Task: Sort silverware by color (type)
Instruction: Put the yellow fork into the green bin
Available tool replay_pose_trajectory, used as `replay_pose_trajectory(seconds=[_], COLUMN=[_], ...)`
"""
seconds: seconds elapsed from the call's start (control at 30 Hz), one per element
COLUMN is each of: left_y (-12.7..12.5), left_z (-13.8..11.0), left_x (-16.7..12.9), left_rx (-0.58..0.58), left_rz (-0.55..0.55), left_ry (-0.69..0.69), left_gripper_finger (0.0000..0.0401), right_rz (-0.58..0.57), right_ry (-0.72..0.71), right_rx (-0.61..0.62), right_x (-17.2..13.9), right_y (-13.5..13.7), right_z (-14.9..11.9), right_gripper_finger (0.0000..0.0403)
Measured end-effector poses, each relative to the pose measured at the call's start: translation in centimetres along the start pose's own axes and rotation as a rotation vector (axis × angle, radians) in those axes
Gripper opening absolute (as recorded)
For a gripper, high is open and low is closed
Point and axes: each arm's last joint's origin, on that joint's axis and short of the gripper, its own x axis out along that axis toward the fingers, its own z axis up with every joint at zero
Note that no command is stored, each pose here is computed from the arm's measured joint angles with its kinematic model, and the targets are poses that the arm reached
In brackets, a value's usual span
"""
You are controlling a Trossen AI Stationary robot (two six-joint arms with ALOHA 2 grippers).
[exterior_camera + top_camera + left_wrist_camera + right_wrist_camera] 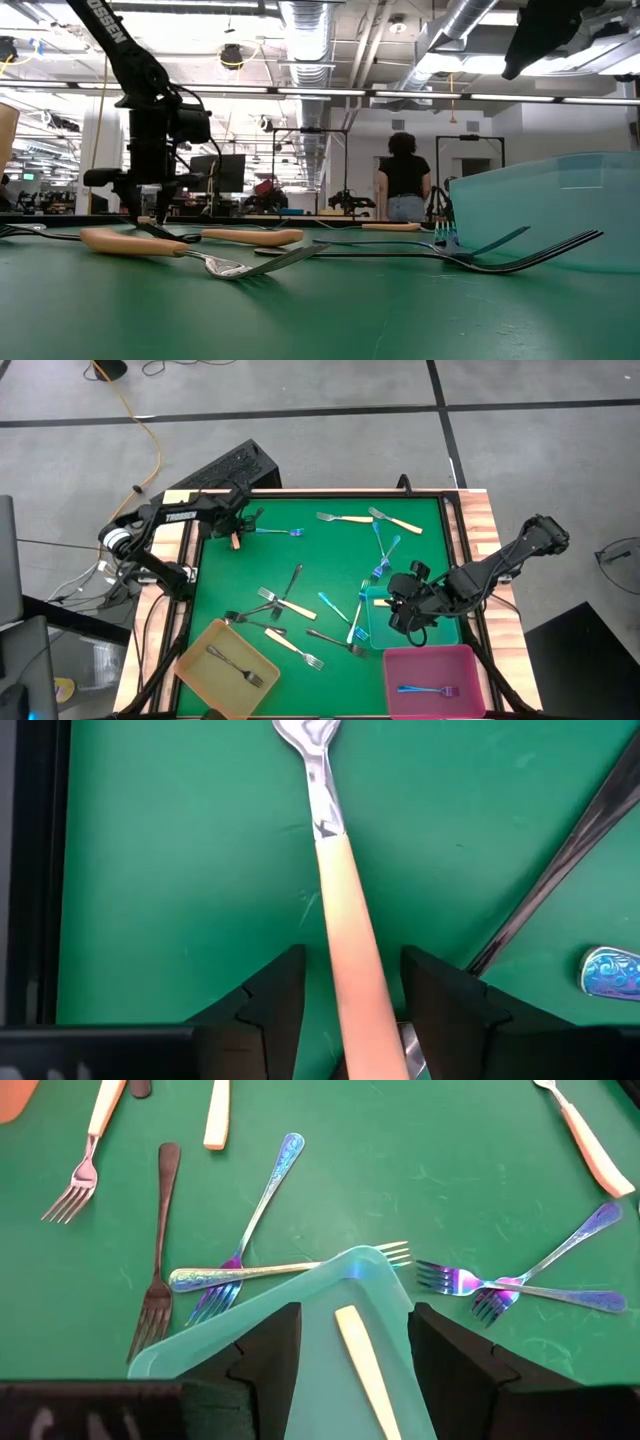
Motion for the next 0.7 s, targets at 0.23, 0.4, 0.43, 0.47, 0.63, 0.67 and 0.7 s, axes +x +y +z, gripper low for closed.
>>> replay_pose_trajectory(seconds=[0.23, 0.4, 0.43, 0.47, 0.63, 0.67, 0.7], left_y=[-0.05, -0.1, -0.11, -0.12, -0.11, -0.07, -0.03], left_z=[0.04, 0.05, 0.06, 0.06, 0.07, 0.05, -0.01], left_x=[0.01, 0.02, 0.04, 0.04, -0.16, -0.32, -0.53], left_rx=[-0.005, 0.017, 0.025, 0.032, 0.067, 0.076, 0.083], left_rz=[-0.005, -0.009, -0.01, -0.012, -0.024, -0.033, -0.044], left_ry=[0.004, 0.001, 0.0, 0.0, -0.001, -0.004, -0.007], left_gripper_finger=[0.0117, 0.004, 0.0036, 0.0036, 0.0036, 0.0036, 0.0036], right_rz=[-0.001, -0.002, -0.002, -0.003, -0.003, -0.003, -0.005], right_ry=[-0.001, -0.002, -0.003, -0.003, -0.003, -0.003, -0.005], right_rx=[0.025, 0.025, 0.025, 0.025, 0.025, 0.025, 0.025], right_x=[0.0, 0.0, 0.0, 0.0, 0.0, 0.0, 0.0], right_y=[0.0, -0.01, -0.01, -0.01, -0.01, -0.01, -0.01], right_z=[0.0, 0.01, 0.01, 0.01, 0.01, 0.01, 0.01], right_gripper_finger=[0.0205, 0.0205, 0.0205, 0.0205, 0.0205, 0.0205, 0.0205])
